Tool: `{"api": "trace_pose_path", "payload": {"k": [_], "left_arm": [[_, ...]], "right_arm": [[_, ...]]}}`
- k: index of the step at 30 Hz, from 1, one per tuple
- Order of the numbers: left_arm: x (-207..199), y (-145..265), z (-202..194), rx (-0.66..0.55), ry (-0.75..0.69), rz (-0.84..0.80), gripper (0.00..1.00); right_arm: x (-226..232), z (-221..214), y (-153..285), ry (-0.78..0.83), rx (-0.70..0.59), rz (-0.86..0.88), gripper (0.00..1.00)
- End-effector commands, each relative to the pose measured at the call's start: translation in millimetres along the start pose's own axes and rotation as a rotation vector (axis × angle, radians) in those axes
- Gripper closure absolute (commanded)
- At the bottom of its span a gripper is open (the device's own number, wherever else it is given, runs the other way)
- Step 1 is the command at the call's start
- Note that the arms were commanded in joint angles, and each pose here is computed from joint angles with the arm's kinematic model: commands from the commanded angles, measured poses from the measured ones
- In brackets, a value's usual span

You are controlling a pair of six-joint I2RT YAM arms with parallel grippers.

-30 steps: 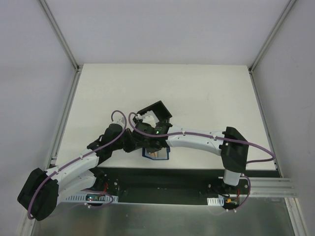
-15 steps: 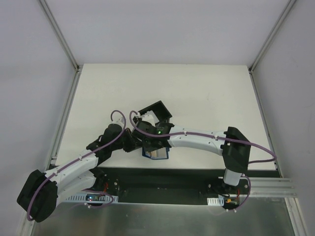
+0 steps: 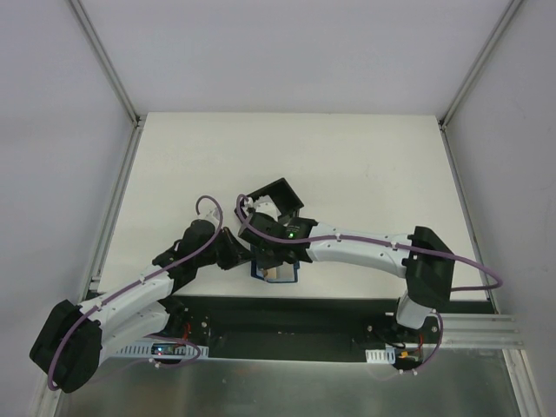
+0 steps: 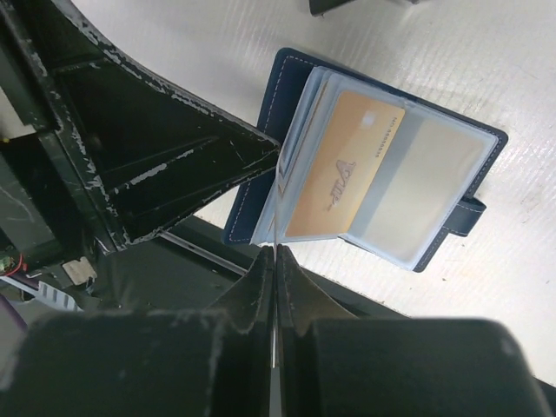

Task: Put the credit cards into the card holder
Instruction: Insert the credit card into the card holder.

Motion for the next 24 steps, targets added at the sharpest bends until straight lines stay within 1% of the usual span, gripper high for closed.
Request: {"api": "trace_pose_path", "payload": {"k": [1,4,13,21,24], "left_arm": [[-20,1,3,-0.001,-0.036,-0.079,1.00],[-21,2,3,0.000,-0.044,-0.082,1.00],[-20,2,4,-0.006,-0.049,-0.078,1.00],[-15,2,3,-0.005,-0.043,-0.065,1.00],[-23,5,3,0.003,-0.087,-0.099,1.00]], "right_arm": [[6,-5,-7,-0.013,0.037,0.026,1.00],[-1,-12,-10,0.012,0.070,-0.033,1.00],[-29,-8,11,0.039,0.014,-0.166,1.00],[-36,-13,13,0.036,0.023,-0.185,1.00],[-41,-11,14,0.030,0.009,-0.196,0.99]]}}
Point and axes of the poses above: each gripper's point midway between its finger pads, its own y axis back along the fingers, its own x axis along the line the jaws close on, z = x × y, the point moved 3 cm from there along y, back along the fingers, and after that the axes turned 10 degrees about y, right-handed, at the moved point
